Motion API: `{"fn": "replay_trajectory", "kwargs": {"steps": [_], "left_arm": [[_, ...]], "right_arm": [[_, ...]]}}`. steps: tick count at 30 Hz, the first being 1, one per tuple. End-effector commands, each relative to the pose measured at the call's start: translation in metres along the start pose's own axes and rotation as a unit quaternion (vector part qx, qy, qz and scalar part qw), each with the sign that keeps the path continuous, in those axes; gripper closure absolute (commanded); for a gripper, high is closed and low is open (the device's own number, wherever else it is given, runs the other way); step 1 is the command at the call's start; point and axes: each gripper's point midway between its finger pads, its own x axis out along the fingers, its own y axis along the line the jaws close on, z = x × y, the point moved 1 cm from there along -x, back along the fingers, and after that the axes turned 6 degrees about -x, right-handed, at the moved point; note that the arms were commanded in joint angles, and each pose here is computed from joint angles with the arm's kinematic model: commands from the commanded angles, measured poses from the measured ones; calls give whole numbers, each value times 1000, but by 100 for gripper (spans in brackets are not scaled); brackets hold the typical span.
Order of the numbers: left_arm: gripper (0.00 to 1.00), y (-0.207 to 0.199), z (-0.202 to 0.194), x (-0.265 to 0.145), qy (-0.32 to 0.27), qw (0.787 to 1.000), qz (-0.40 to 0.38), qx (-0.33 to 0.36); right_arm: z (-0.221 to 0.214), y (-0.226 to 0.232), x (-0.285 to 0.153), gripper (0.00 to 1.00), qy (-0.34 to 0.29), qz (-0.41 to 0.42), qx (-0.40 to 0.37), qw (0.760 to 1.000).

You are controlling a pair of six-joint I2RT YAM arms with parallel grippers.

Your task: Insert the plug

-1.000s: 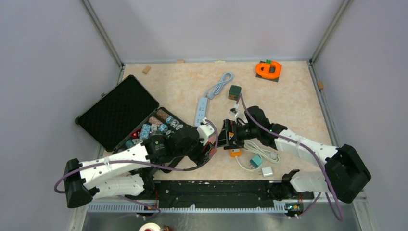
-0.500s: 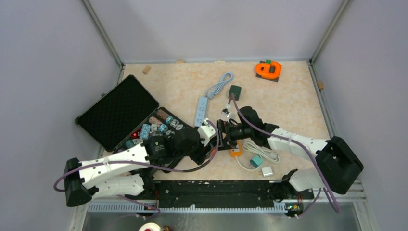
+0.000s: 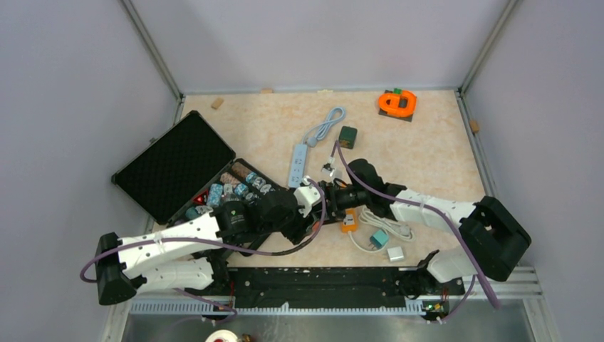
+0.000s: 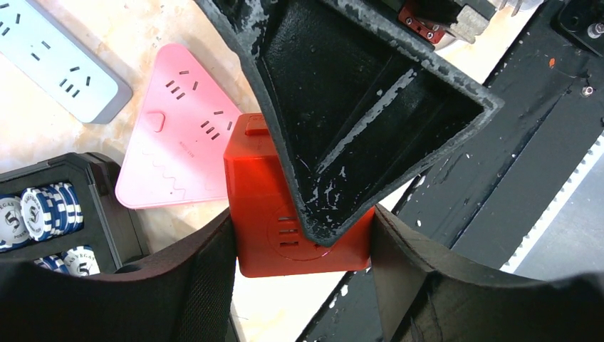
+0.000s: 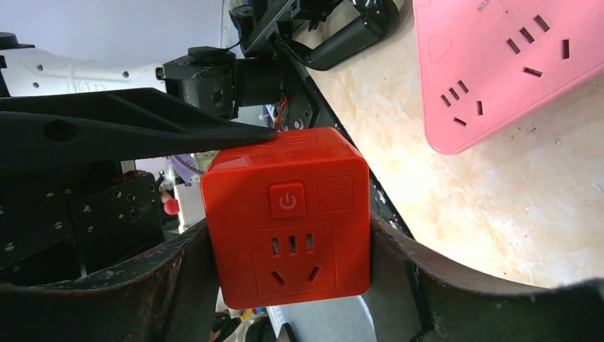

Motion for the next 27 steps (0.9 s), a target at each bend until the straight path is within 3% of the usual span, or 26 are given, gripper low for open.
{"fn": "replay_trajectory", "kwargs": {"steps": [1, 4, 5, 6, 7, 10, 14, 16, 17, 20, 21, 27], "left_arm": [[93, -6, 32, -4, -58, 998, -8, 0], [87, -7, 31, -4, -59, 998, -11, 2], [86, -6, 31, -4, -61, 998, -10, 3], [85, -6, 30, -3, -61, 998, -9, 3], [85, -6, 30, -3, -62, 998, -9, 3], [85, -5, 30, -3, -64, 998, -7, 1], [80, -3, 31, -1, -68, 998, -1, -2], [73, -2, 30, 0, -67, 998, 2, -2], [62, -2, 30, 1, -66, 998, 2, -3], [14, -4, 32, 2, -68, 998, 2, -11], [3, -4, 34, 2, -71, 997, 2, -15], [1, 4, 47, -2, -106, 990, 30, -87]], "right_arm": [[17, 19, -4, 34, -28, 8, -43, 999], [18, 15, -5, 40, -31, -6, -47, 998], [17, 15, -6, 49, -30, -10, -49, 998], [17, 14, -6, 66, -29, -13, -52, 998], [17, 14, -7, 76, -29, -17, -55, 998], [19, 10, -9, 95, -36, -31, -62, 997], [16, 3, -11, 100, -34, -54, -58, 996], [15, 1, -12, 100, -35, -60, -59, 996], [15, -1, -13, 100, -37, -66, -60, 995], [19, -15, -18, 100, -50, -110, -69, 990], [20, -22, -21, 100, -52, -134, -75, 987], [13, -79, -34, 100, -44, -266, -78, 960]]}}
